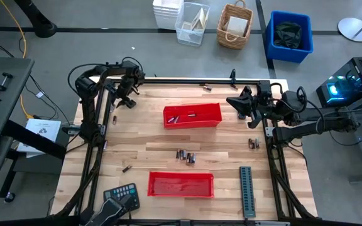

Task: Sort batteries
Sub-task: Put the silver battery into the top red bin

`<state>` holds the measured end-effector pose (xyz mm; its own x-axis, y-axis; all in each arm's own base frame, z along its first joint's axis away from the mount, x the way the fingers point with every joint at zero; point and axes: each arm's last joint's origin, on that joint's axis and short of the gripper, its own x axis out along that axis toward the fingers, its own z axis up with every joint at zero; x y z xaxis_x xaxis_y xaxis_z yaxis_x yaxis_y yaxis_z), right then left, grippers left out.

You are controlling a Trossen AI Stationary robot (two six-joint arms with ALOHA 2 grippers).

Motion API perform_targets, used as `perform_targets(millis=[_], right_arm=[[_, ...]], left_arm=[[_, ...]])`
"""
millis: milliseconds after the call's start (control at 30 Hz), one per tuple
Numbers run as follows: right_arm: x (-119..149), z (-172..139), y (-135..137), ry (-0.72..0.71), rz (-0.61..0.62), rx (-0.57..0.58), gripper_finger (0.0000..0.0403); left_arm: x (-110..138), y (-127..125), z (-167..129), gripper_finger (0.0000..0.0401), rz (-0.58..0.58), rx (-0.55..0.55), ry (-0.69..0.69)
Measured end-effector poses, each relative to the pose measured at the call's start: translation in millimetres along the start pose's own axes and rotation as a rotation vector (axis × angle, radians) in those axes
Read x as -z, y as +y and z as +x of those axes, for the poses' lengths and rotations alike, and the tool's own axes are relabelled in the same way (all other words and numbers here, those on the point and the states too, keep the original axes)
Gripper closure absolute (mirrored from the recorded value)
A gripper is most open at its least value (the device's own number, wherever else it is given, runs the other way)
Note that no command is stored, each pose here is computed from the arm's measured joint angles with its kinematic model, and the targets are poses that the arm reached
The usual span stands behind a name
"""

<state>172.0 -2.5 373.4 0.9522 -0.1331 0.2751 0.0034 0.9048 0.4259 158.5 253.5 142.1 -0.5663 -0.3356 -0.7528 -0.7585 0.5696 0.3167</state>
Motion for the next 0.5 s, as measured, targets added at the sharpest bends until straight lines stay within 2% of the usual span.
perform_targets(millis=[167,233,300,400,500], right_arm=[[0.1,0.0,-0.1,0.000,0.000,0.001,0.0402],[0.1,0.0,-0.1,0.000,0.000,0.001,0.0402],[0.2,0.0,-0.1,0.001,0.006,0.001,0.0402],[1.7,0.0,-0.8,0.016,0.006,0.008,0.0402],[2.8,0.0,-1.3,0.028,0.003,0.013,0.0402]], left_arm=[[1.5,14.0,-19.8,0.0279,-0.126,-0.043,-0.017],[1.8,17.6,-23.6,0.0301,-0.180,-0.048,-0.036],[5.7,18.7,-25.9,0.0340,-0.247,-0.028,-0.059],[11.8,17.1,-32.6,0.0391,-0.376,0.036,-0.207],[22.3,15.5,-36.4,0.0389,-0.559,0.105,-0.357]])
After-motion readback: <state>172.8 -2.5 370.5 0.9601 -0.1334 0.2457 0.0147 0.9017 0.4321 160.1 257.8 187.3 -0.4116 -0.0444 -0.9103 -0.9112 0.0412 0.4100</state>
